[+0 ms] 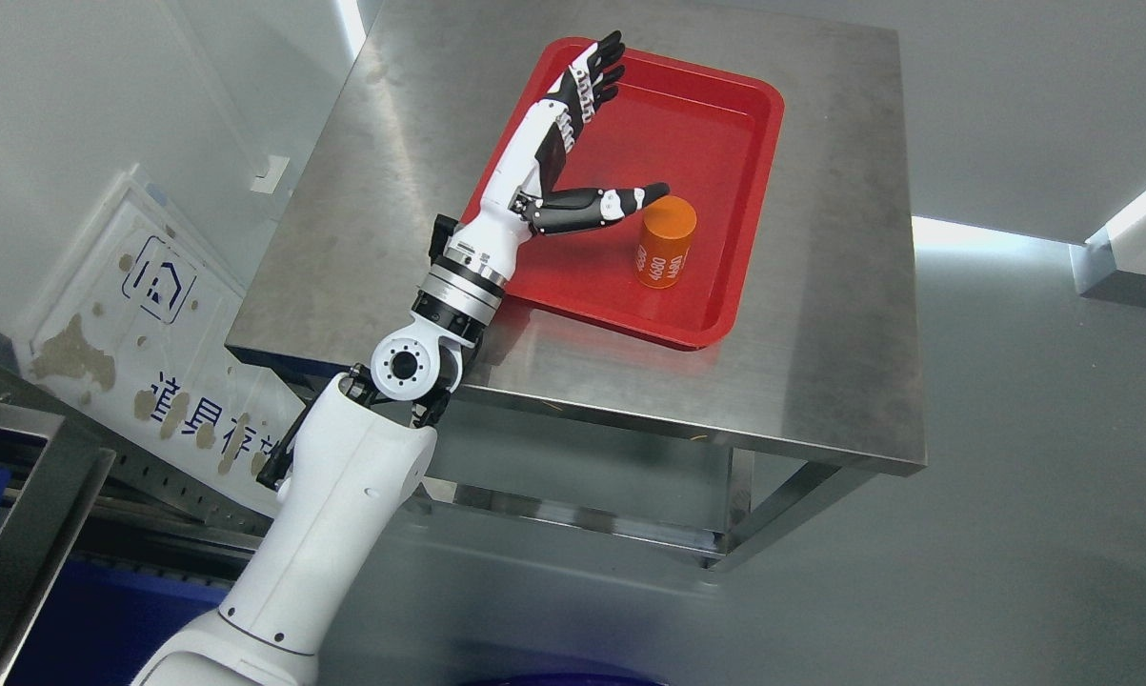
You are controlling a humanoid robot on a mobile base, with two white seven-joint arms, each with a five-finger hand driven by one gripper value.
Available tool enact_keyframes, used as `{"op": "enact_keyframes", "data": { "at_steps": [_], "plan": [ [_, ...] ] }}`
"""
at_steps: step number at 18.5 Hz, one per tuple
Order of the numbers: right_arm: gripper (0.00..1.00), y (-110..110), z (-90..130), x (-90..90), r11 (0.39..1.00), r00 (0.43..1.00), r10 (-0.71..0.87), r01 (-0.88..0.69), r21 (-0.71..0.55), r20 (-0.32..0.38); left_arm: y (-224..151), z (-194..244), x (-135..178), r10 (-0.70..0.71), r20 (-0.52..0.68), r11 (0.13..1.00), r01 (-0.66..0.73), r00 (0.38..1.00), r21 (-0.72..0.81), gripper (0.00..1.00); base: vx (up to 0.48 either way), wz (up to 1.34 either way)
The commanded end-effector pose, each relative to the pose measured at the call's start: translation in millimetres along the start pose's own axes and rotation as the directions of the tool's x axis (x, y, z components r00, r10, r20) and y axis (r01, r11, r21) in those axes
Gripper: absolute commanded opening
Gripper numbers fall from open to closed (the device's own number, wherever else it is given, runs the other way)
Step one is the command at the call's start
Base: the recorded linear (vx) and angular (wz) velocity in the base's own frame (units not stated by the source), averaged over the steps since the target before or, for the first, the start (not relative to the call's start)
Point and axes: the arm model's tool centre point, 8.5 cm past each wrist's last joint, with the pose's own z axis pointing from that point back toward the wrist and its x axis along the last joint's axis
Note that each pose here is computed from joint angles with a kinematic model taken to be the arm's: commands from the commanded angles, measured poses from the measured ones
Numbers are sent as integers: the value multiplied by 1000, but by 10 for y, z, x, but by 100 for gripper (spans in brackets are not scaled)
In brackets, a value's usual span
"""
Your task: Grab orange capacitor from left shelf to right desk
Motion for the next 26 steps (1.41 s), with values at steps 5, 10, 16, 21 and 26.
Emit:
{"op": "enact_keyframes", "data": {
  "at_steps": [5,10,16,21,26],
  "plan": [
    [100,-117,4,128,1000,999,-5,6,-21,35,1112,678,209,-71,22,937,59,997,343,99,0,0],
    [100,-117,4,128,1000,999,-5,6,-21,35,1034,1185,33,-19,-104,920,58,994,387,100,0,0],
    [100,-117,4,128,1000,999,-5,6,-21,35,808,1252,-94,23,-164,938,36,986,346,100,0,0],
    [100,-119,4,128,1000,999,-5,6,-23,35,759,1274,-108,-52,-204,945,114,978,306,100,0,0],
    [100,-117,4,128,1000,999,-5,6,-21,35,804,1283,-57,-62,-194,941,122,979,316,100,0,0]
  ]
}}
